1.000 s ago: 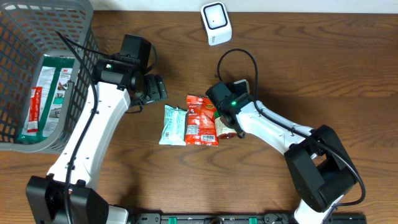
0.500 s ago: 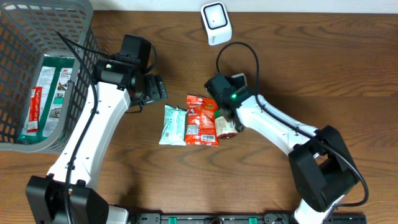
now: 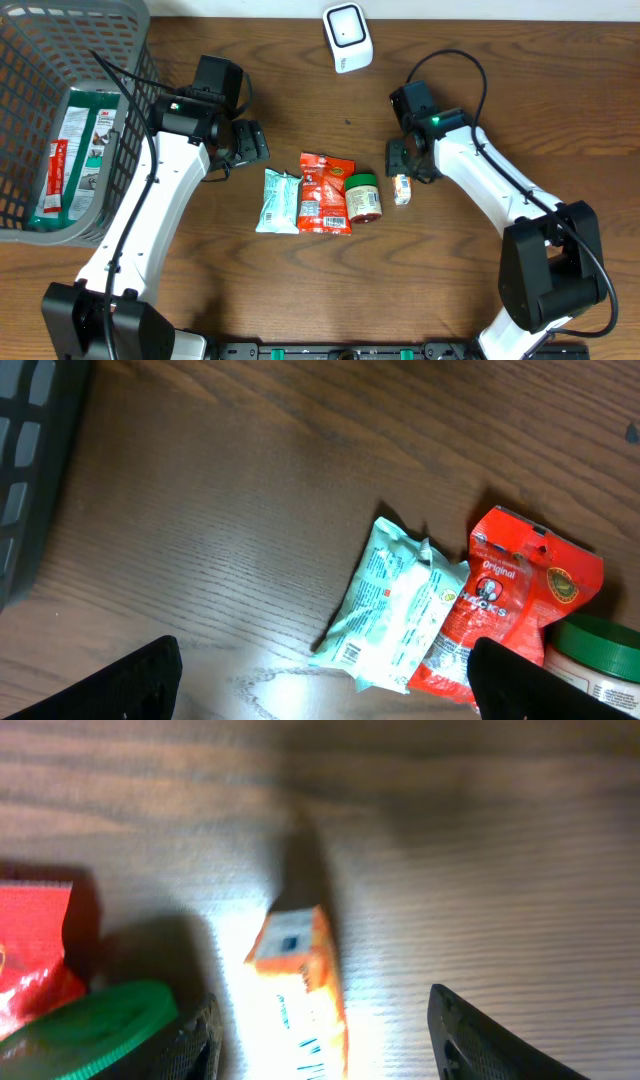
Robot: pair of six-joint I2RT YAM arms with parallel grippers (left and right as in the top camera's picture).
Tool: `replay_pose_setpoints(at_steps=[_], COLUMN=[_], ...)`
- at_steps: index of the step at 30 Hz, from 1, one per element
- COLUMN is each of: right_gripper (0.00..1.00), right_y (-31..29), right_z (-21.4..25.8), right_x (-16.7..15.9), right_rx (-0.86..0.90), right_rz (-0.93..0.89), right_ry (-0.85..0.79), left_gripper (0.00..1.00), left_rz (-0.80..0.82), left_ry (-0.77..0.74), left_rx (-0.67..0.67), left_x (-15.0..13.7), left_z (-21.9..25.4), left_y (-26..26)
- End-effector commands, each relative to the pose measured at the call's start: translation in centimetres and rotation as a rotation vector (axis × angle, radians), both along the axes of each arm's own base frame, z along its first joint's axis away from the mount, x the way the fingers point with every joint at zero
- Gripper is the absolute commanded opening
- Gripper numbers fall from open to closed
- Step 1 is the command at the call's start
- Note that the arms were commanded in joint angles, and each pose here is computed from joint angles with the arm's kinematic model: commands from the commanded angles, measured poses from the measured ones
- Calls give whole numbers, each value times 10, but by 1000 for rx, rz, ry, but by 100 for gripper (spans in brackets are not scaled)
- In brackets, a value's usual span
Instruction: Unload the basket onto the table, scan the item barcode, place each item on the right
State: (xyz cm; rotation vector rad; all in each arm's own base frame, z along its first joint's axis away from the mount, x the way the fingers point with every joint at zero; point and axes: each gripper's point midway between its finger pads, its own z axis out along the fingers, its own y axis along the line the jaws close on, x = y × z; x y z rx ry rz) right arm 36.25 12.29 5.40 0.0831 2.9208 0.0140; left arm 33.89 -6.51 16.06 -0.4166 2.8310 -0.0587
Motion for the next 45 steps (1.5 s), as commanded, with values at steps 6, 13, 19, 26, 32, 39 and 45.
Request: replay_pose_setpoints(at_steps=[6, 13, 19, 26, 32, 39, 45], right_gripper=[57, 20, 27, 35, 29, 43, 61], right_y=[8, 6, 9, 21, 23, 23, 21], right_z=[-23, -24, -24, -24, -23, -23, -3], right_x=[-20, -20, -21, -24, -23, -23, -9], right_rx=[45, 32, 43, 47, 51, 49, 46], right_rz=[31, 28, 35, 66, 71, 71, 116], right_ry=[33, 29, 33, 27, 19, 22, -39], left_gripper=[92, 91, 91, 91, 91, 91, 91], left_rz=[-11, -12, -11, -11, -11, -11, -11], left_ry=[13, 13, 13, 13, 13, 13, 13], left_rx=[13, 13, 13, 13, 13, 13, 13], left_x=[-2, -2, -2, -2, -2, -2, -2], left_z=[-4, -4, -4, -4, -4, -4, -4], left_y=[3, 3, 3, 3, 3, 3, 3])
